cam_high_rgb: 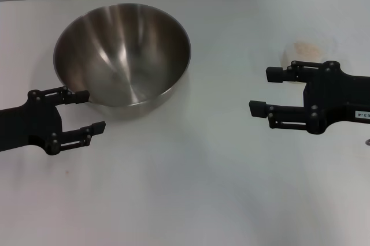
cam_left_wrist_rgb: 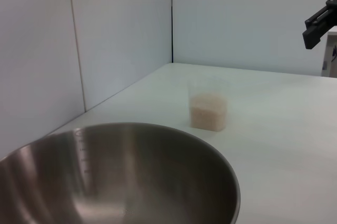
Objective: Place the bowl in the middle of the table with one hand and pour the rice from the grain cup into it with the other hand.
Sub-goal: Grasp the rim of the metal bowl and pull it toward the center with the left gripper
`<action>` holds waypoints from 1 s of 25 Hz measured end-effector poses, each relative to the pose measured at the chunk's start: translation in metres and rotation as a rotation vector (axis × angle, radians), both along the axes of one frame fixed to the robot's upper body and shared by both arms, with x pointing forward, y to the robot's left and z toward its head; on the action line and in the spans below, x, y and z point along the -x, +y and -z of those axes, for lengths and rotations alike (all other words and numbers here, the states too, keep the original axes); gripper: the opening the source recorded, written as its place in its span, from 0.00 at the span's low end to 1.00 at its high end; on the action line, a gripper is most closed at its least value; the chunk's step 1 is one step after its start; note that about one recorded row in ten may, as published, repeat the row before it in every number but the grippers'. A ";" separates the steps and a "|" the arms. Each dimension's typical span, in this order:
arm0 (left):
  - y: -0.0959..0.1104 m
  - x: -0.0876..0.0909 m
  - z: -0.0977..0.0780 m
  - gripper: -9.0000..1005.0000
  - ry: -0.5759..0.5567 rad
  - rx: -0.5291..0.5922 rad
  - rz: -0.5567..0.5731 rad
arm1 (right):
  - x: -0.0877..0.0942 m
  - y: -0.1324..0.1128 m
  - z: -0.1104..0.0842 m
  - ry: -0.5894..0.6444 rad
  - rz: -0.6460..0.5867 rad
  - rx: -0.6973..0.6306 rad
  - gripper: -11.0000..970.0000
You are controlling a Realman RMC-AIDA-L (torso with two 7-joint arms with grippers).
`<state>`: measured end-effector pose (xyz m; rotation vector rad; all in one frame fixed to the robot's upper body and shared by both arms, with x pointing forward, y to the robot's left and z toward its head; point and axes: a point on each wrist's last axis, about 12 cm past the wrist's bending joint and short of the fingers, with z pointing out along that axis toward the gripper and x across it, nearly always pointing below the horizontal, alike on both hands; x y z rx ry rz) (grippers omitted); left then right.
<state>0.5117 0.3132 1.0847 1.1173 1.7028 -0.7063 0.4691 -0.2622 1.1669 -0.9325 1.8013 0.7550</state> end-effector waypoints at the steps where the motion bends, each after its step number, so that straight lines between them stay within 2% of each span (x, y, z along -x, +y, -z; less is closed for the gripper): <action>1: 0.000 0.000 0.000 0.71 0.000 0.002 -0.001 | 0.000 0.000 0.000 0.000 0.000 0.000 0.76; 14: -0.001 -0.001 -0.002 0.70 -0.009 0.008 -0.008 | -0.001 0.002 0.000 -0.004 -0.010 0.000 0.76; 17: 0.009 -0.011 -0.014 0.70 -0.006 0.075 -0.110 | -0.003 0.003 0.000 -0.006 -0.013 0.000 0.76; 19: 0.011 -0.013 -0.016 0.70 -0.002 0.088 -0.127 | -0.004 0.003 0.001 -0.009 -0.016 0.002 0.76; 20: 0.021 -0.024 -0.029 0.70 0.032 0.154 -0.224 | -0.004 0.003 0.001 -0.011 -0.017 0.003 0.76; 21: 0.026 -0.029 -0.036 0.70 0.047 0.175 -0.261 | -0.004 0.003 0.002 -0.013 -0.020 0.005 0.76; 22: 0.026 -0.029 -0.036 0.70 0.047 0.175 -0.261 | -0.005 0.003 0.003 -0.015 -0.022 0.006 0.76; 25: 0.032 -0.043 -0.058 0.70 0.093 0.200 -0.342 | -0.006 0.002 0.005 -0.022 -0.027 0.006 0.76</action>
